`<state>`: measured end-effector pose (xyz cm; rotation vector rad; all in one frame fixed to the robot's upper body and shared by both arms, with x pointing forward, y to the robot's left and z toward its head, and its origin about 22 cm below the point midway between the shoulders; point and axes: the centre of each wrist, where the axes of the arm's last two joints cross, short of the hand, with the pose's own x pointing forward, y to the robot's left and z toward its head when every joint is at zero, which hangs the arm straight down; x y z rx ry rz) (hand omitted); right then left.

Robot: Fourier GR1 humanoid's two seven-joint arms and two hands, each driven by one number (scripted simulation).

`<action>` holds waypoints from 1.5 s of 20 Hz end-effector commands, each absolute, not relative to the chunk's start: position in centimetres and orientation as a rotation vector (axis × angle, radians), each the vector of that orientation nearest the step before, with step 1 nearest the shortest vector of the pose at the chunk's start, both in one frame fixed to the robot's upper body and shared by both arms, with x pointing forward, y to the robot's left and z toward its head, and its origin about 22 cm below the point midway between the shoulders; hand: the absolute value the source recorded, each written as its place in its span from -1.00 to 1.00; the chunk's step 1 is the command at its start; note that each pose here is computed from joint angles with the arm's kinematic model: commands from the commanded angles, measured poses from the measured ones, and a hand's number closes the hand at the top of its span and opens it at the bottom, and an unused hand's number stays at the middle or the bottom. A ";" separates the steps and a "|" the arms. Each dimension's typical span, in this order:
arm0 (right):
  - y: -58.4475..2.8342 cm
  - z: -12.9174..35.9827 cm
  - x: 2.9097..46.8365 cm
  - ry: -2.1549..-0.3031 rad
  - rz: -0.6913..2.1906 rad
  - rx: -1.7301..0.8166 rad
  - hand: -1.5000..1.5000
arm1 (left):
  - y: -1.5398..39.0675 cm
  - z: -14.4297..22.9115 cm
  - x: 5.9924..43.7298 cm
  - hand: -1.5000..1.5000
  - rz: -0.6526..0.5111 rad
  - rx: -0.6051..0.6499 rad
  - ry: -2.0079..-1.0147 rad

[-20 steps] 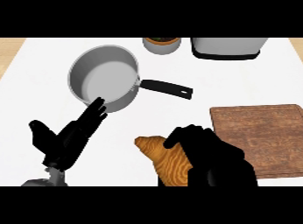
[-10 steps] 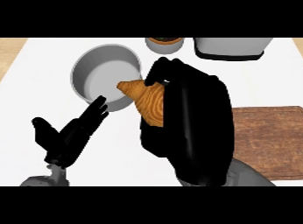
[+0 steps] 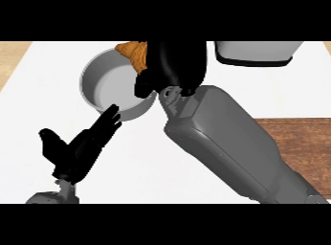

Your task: Pick the croissant from the cutting board and place it in the pot

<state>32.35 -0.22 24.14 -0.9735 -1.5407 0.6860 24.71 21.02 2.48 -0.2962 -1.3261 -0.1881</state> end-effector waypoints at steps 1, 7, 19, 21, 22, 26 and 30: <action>0.7 21.4 35.9 -1.509 0.607 -0.964 1.00 | 19.3 2.7 24.8 0.00 -0.194 -0.319 -1.332; 1.0 18.3 38.7 -1.519 0.568 -0.935 1.00 | 19.9 2.7 24.7 0.00 -0.212 -0.331 -1.316; 0.0 17.0 41.5 -1.427 0.366 -0.748 -1.00 | 18.5 3.2 25.6 0.00 -0.261 -0.356 -1.340; -1.2 15.6 41.3 -1.461 0.252 -0.632 -1.00 | 18.7 3.2 26.0 0.00 -0.271 -0.344 -1.343; -1.7 15.5 41.8 -1.465 0.215 -0.622 -1.00 | 18.7 3.7 25.7 0.00 -0.290 -0.363 -1.347; -1.4 15.2 41.5 -1.551 0.164 -0.575 -1.00 | 17.3 3.5 26.5 0.00 -0.283 -0.379 -1.350; -2.0 14.1 41.6 -1.610 0.086 -0.560 -1.00 | 17.8 3.0 25.8 0.00 -0.287 -0.359 -1.327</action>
